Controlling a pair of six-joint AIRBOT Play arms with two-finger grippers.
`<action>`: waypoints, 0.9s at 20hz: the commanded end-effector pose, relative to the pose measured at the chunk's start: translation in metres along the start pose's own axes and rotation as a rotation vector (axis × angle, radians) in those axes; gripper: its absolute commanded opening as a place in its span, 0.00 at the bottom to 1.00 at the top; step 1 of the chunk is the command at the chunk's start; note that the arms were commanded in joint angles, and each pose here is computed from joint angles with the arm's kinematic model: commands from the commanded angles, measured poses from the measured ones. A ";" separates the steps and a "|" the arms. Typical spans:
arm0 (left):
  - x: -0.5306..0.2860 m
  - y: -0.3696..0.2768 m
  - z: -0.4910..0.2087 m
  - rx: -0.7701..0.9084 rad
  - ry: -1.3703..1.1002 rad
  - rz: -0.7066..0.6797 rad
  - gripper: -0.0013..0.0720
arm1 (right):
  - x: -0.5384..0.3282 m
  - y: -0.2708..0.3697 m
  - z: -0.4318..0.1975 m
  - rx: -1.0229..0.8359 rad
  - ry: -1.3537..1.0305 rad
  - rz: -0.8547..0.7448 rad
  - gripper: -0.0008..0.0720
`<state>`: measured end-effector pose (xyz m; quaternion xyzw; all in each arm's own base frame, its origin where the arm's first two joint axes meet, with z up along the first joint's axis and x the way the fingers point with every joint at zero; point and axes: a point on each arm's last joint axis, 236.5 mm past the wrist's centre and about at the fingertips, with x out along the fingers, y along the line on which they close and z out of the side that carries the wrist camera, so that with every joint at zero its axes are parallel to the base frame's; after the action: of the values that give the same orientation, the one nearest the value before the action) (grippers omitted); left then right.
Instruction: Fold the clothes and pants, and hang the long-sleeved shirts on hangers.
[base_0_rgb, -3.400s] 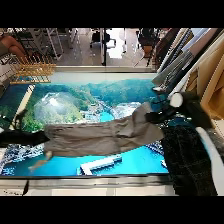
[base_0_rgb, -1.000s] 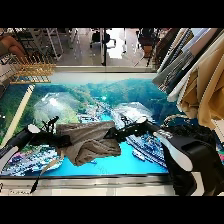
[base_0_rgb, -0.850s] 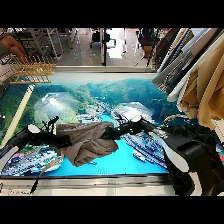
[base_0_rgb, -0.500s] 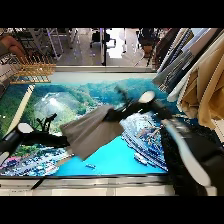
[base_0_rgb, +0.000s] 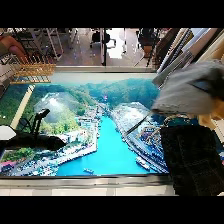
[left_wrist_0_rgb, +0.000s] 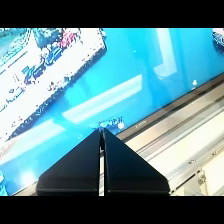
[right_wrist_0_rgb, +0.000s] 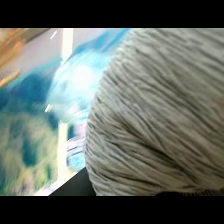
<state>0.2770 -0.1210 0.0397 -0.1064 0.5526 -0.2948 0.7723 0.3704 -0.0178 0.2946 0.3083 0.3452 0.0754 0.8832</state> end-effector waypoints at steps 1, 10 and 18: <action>-0.004 -0.002 -0.004 0.034 0.004 0.010 0.04 | -0.074 -0.089 -0.040 0.295 -0.040 -0.273 0.04; 0.009 0.016 -0.012 0.012 0.071 0.031 0.04 | -0.138 -0.271 -0.304 0.933 0.414 -0.957 0.16; 0.015 0.022 -0.012 -0.003 0.085 0.031 0.04 | -0.128 -0.319 -0.157 0.458 0.037 -0.838 0.98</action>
<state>0.2739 -0.1118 0.0145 -0.0876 0.5879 -0.2898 0.7501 0.0810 -0.1924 0.0447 0.3594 0.5803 -0.3770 0.6261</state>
